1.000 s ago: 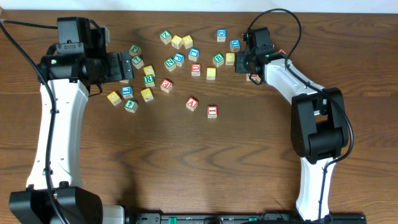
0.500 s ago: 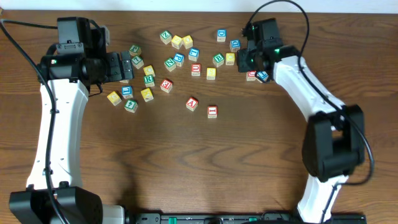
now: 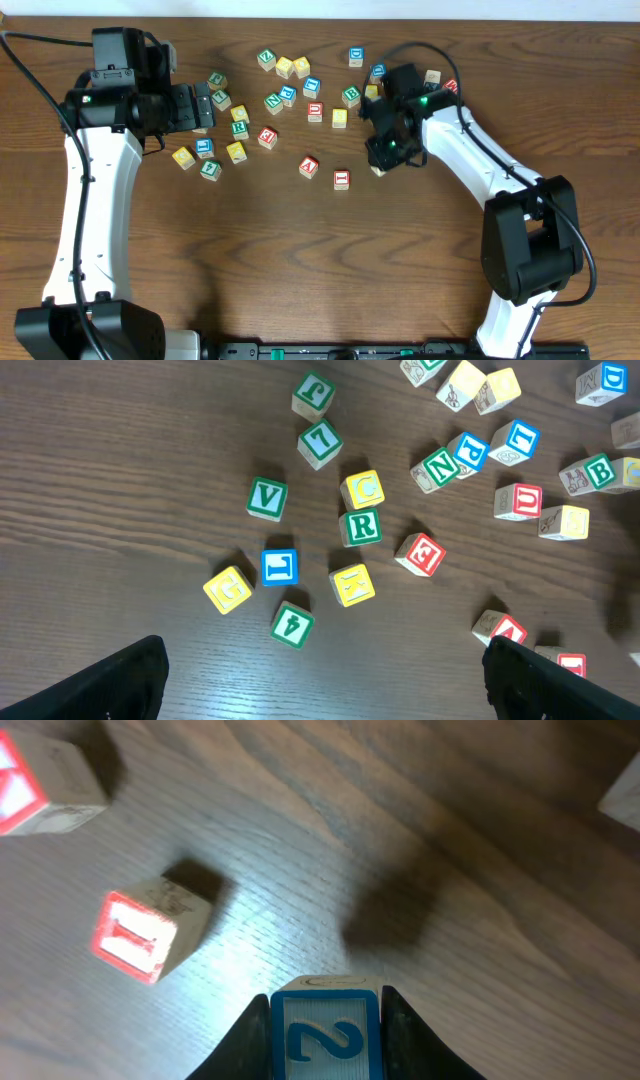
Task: Spell out AI2
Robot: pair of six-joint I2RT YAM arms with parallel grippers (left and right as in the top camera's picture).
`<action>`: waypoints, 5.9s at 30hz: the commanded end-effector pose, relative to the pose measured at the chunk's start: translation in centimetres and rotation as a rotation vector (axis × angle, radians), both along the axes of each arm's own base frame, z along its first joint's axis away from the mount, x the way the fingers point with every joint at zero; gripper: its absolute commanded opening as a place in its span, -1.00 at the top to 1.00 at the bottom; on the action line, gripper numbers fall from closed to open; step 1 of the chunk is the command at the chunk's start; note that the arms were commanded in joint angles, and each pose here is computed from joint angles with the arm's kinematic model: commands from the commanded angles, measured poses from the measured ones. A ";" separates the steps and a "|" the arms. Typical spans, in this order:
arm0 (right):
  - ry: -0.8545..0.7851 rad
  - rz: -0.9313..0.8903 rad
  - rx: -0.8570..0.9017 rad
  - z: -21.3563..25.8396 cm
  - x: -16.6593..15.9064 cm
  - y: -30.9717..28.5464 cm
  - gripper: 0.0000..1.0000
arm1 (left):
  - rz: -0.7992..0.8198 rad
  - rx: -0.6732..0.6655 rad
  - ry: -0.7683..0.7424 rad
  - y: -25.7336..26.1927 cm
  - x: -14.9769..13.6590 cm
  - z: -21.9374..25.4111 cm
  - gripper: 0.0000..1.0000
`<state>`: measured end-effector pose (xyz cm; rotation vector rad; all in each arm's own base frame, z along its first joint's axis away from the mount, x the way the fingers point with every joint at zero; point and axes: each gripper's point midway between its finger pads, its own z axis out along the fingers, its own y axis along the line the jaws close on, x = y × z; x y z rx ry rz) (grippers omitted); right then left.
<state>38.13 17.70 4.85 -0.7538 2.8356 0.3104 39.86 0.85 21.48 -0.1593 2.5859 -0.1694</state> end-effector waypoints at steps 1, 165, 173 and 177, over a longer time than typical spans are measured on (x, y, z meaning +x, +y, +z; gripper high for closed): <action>0.022 0.056 0.008 -1.8 -1.3 0.1 0.50 | 0.003 0.001 0.004 0.1 -0.1 -0.1 -0.98; 0.065 -0.211 -0.030 -1.7 -3.3 10.7 0.98 | 0.003 0.001 0.004 0.1 -0.1 -0.1 -0.99; 0.042 -0.218 -0.050 -1.8 -3.0 10.4 0.98 | 0.003 0.001 0.004 0.0 -0.1 -0.1 -0.99; 0.028 -0.227 -0.085 -1.9 -2.8 9.7 0.98 | 0.003 0.001 0.004 0.0 -0.1 -0.1 -0.99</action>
